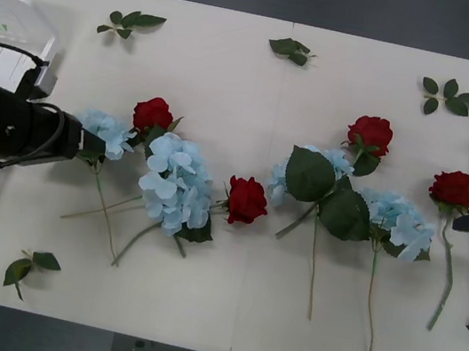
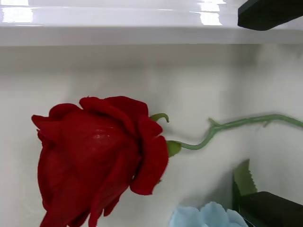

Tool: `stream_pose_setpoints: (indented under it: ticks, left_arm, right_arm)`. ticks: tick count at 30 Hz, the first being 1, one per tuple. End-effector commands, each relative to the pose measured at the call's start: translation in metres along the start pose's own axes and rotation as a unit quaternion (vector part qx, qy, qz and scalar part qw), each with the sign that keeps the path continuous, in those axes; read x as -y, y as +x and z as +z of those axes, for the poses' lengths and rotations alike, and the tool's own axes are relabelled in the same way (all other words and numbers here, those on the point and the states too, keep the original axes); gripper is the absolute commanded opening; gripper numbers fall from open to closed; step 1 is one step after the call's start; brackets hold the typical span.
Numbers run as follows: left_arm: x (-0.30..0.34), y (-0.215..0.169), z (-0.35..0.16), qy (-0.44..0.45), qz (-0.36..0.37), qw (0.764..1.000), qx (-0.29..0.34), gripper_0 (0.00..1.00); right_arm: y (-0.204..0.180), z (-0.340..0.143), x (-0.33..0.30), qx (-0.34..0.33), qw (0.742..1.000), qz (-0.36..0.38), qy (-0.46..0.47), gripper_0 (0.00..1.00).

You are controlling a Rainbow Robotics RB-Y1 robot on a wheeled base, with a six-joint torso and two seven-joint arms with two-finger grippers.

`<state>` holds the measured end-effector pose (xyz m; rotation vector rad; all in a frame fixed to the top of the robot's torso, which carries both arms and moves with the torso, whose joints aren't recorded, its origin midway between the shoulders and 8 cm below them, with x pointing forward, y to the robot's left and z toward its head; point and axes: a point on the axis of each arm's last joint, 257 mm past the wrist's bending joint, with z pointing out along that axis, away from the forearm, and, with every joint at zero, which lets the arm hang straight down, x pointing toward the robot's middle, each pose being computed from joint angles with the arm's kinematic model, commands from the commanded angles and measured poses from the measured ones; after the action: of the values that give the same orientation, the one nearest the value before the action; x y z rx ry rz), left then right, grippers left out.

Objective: Put the red flowers into the right box and the blue flowers into the left box

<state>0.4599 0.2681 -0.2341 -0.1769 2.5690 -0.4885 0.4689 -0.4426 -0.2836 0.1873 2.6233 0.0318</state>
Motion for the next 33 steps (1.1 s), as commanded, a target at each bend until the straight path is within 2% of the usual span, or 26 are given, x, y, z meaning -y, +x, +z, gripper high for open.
stream_pose_setpoints:
  ticks: [1,15,33]
  left_arm:
    - [0.003,-0.019,0.001,-0.003,0.003,1.0,0.016,1.0]
    - [-0.009,-0.008,0.028,-0.037,0.028,0.999,-0.006,1.0]
    - [-0.011,-0.012,0.072,-0.058,0.034,0.998,-0.012,1.0]
  right_arm:
    - [-0.028,-0.006,0.008,0.023,1.0,0.014,0.014,1.0]
    - [-0.026,0.029,-0.006,0.008,0.999,0.052,-0.001,1.0]
    - [-0.012,0.05,-0.022,0.0,0.998,0.057,-0.01,1.0]
